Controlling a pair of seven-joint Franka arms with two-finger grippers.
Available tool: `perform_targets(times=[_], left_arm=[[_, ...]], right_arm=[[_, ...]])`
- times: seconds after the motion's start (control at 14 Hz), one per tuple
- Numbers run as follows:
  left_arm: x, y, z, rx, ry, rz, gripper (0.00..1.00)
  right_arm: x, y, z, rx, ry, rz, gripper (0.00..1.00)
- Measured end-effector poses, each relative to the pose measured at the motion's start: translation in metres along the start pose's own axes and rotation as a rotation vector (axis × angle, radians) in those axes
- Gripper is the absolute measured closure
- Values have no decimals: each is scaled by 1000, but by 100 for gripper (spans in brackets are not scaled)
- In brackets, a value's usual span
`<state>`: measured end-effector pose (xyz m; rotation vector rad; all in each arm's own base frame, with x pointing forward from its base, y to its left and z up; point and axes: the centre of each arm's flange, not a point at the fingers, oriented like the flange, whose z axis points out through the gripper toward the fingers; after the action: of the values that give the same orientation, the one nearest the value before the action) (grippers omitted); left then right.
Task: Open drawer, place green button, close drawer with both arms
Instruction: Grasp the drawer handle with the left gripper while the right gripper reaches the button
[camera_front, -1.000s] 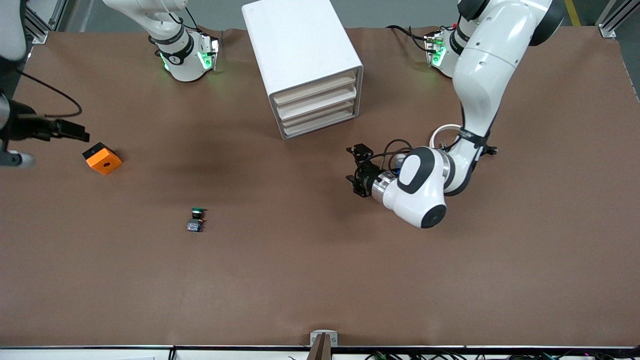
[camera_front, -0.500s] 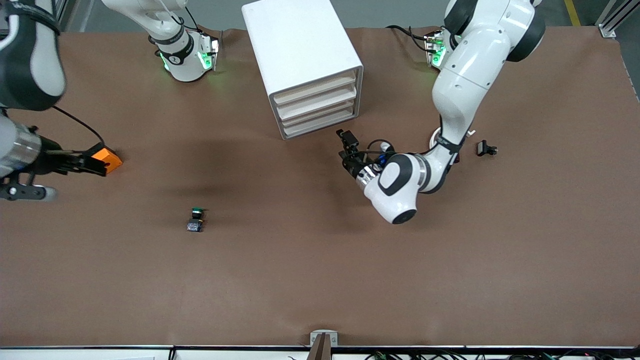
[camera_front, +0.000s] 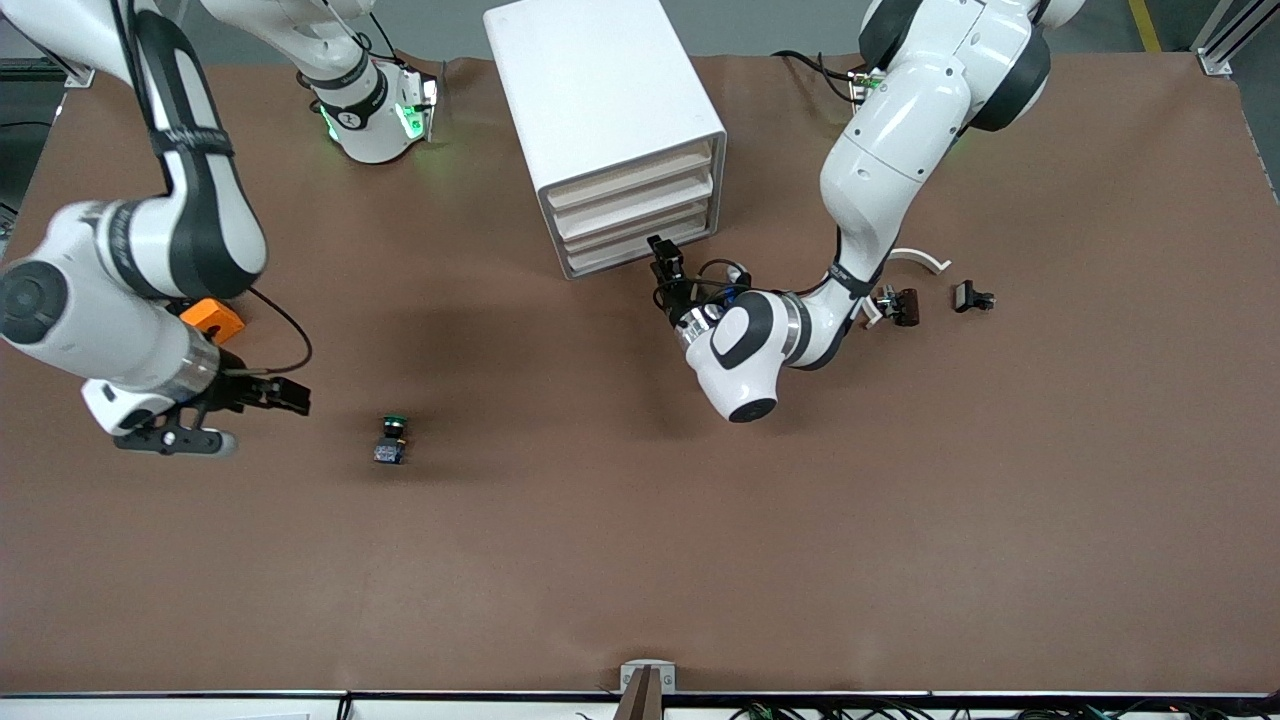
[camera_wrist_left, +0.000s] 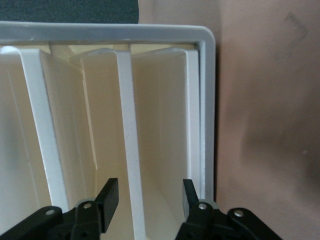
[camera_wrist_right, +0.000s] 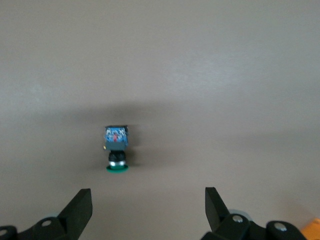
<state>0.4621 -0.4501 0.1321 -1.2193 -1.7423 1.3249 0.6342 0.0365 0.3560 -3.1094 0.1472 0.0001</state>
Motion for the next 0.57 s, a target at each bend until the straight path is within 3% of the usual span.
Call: perform_targets(times=[0.29,0.57], left_arm=[[-14,-11,28,29,22,14,48],[-16,-11,39,35,38,12,61]], right_arm=[[5,-57,67,0,41,29,0],[8,-60,120,-8,49,33,0]])
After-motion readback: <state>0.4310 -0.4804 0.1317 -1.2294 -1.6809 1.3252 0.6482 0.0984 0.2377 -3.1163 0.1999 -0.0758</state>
